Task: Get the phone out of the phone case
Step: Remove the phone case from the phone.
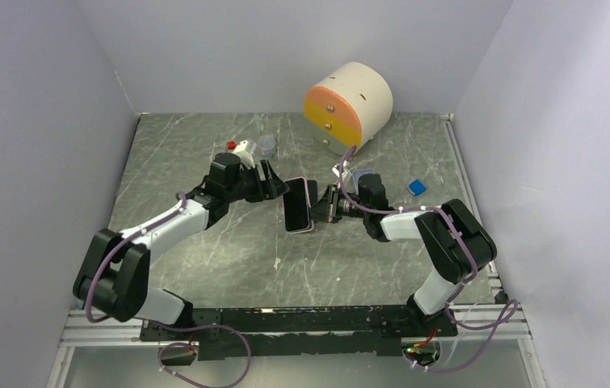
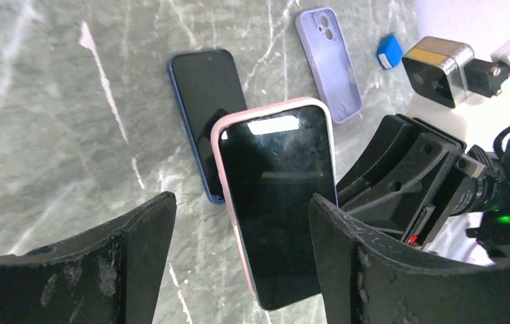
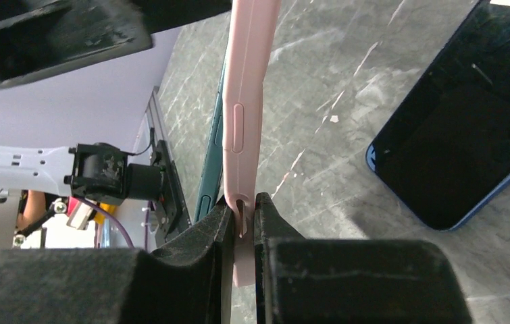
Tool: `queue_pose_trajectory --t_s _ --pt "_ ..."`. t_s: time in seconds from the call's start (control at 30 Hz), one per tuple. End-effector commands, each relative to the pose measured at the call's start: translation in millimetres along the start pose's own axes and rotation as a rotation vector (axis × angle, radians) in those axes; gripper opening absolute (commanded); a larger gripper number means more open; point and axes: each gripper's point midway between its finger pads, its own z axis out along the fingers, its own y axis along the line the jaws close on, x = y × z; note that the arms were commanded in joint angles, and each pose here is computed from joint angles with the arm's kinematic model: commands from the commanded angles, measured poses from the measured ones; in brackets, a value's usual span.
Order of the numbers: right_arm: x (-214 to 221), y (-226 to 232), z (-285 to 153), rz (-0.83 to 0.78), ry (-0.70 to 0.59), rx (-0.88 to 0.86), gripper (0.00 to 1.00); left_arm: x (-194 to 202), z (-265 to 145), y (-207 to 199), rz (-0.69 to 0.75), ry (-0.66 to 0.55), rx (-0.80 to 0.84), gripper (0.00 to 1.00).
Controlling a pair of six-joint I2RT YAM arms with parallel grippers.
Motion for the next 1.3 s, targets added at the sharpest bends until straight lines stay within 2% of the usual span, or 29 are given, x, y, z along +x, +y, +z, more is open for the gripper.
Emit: queue_pose_trajectory --t_s 0.0,0.33,0.63,0.83,1.17,1.27 --pt "-33 20 4 -0.052 -0.073 -0.055 0.0 -22 -25 10 0.157 -0.079 -0.197 0.76" --pt "-33 15 4 0.014 -0.072 -0.015 0.0 27 -25 -53 0.607 -0.04 -0.271 0.77" --pt "-33 12 3 0.025 -0.075 0.008 0.0 54 -10 -80 0.929 -0.037 -0.361 0.74" --pt "-34 14 1 0.023 -0.075 0.006 0.0 69 -1 -81 1.016 -0.018 -0.427 0.71" --pt "-36 14 -3 0.015 -0.08 0.01 0.0 72 3 -69 1.044 -0.005 -0.514 0.59" --pt "-37 15 -4 0.015 -0.08 0.003 0.0 76 5 -64 1.05 0.006 -0.53 0.58"
